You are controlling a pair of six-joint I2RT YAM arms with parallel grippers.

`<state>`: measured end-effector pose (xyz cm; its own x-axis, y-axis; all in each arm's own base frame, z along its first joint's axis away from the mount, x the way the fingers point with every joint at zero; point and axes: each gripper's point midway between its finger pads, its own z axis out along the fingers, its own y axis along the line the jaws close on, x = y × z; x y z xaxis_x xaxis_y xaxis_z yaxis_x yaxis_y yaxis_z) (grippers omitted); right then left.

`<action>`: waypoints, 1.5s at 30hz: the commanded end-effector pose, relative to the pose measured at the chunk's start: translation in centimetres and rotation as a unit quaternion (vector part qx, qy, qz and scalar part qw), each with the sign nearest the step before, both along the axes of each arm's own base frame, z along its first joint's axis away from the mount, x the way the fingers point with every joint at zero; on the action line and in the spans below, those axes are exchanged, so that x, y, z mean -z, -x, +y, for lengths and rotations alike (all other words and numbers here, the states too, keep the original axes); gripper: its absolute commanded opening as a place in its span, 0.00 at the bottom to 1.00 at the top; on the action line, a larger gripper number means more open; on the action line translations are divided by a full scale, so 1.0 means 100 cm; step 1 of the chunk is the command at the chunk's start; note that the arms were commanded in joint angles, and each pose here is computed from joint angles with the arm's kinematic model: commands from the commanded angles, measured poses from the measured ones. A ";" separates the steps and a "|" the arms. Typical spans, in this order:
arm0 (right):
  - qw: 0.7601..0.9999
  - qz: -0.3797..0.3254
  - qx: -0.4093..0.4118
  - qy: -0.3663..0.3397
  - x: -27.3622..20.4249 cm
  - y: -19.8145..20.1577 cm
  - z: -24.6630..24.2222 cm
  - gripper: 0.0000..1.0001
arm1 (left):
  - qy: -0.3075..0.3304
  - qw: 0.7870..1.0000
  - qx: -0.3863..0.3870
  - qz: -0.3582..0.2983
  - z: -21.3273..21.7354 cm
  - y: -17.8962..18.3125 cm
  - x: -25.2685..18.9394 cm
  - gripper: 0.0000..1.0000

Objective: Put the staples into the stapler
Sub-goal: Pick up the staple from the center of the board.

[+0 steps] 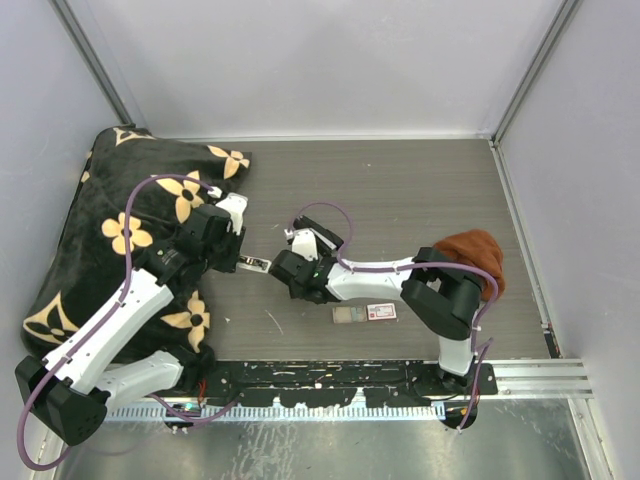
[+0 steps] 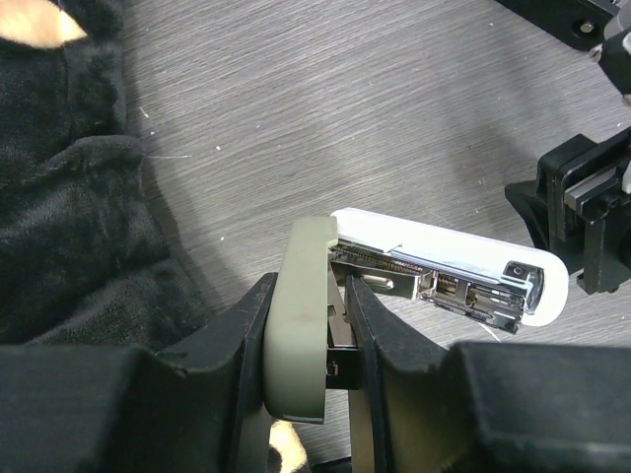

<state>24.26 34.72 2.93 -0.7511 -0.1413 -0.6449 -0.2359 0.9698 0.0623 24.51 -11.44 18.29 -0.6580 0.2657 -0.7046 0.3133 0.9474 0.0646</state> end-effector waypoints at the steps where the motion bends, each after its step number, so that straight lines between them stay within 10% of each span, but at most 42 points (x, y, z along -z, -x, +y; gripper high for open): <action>1: 0.999 -0.017 0.037 0.001 -0.011 -0.003 -0.002 0.43 | 0.034 0.999 0.001 -0.033 -0.009 -0.009 -0.016 0.00; 31: 0.998 -0.020 -0.003 -0.051 -0.044 0.026 -0.015 0.17 | 0.040 0.999 0.007 -0.030 -0.011 -0.007 -0.016 0.00; 45: 0.996 0.045 -0.069 -0.044 -0.062 0.077 -0.114 0.17 | 0.073 0.991 0.106 0.024 -0.058 0.010 0.001 0.00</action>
<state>18.17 26.01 9.24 -0.7666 -0.1297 -0.6289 -0.3102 0.9323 0.1858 23.61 -14.10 17.66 -0.6685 0.2780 -0.6898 0.4141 0.9096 -0.0348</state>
